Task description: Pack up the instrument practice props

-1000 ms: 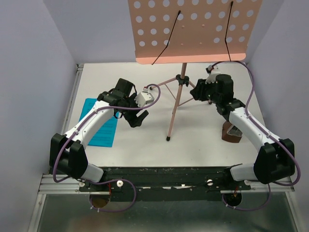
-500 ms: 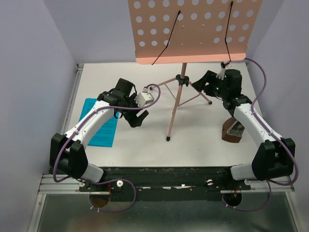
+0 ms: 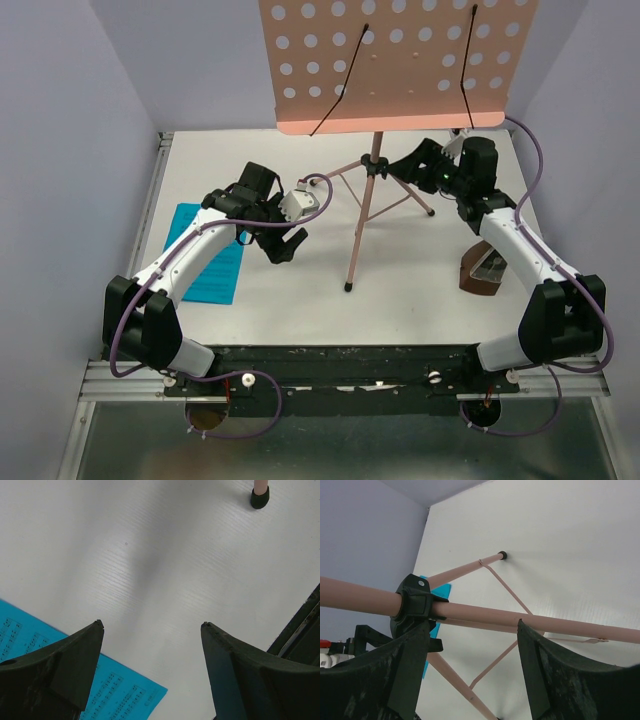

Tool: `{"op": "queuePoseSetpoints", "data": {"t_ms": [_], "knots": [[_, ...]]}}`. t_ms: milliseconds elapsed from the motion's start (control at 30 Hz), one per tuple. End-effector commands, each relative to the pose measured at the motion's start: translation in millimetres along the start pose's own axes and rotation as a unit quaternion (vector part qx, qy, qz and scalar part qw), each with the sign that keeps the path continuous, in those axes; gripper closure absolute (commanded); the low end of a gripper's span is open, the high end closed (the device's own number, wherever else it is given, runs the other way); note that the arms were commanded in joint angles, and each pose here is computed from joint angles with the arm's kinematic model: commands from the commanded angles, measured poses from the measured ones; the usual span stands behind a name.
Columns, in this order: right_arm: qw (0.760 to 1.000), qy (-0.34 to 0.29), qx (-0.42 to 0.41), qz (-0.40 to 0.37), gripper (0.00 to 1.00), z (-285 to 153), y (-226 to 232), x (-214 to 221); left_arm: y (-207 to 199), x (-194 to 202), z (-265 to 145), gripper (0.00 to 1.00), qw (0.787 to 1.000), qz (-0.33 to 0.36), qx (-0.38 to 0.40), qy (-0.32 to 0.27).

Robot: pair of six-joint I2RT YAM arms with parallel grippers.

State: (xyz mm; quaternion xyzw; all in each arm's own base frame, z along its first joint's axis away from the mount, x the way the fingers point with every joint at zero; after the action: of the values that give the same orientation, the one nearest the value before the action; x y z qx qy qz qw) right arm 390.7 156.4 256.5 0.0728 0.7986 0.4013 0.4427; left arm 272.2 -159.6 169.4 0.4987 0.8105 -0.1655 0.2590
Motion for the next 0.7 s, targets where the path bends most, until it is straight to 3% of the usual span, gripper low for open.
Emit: {"op": "queuePoseSetpoints", "data": {"t_ms": [0,667], "knots": [[0.999,0.005,-0.046,-0.004,0.23,-0.7,23.3,-1.6,2.6,-6.6,-0.2,0.12,1.000,-0.001,0.003,-0.014],[0.996,0.018,-0.082,-0.003,0.23,-7.0,36.8,1.1,3.3,-7.2,1.3,0.12,1.000,-0.003,0.005,-0.012]]}}
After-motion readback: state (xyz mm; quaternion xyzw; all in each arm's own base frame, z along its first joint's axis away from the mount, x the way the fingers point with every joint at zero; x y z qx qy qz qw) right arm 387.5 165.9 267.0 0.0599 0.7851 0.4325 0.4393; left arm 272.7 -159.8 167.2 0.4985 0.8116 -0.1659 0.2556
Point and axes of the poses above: each gripper's point midway between its finger pads, its own z axis out along the fingers, its own y axis along the line the jaws close on, x = y × z, the point moved 3 cm from there along -z, back along the fingers, and after that the axes turned 3 degrees about z, right-handed, at the moved point
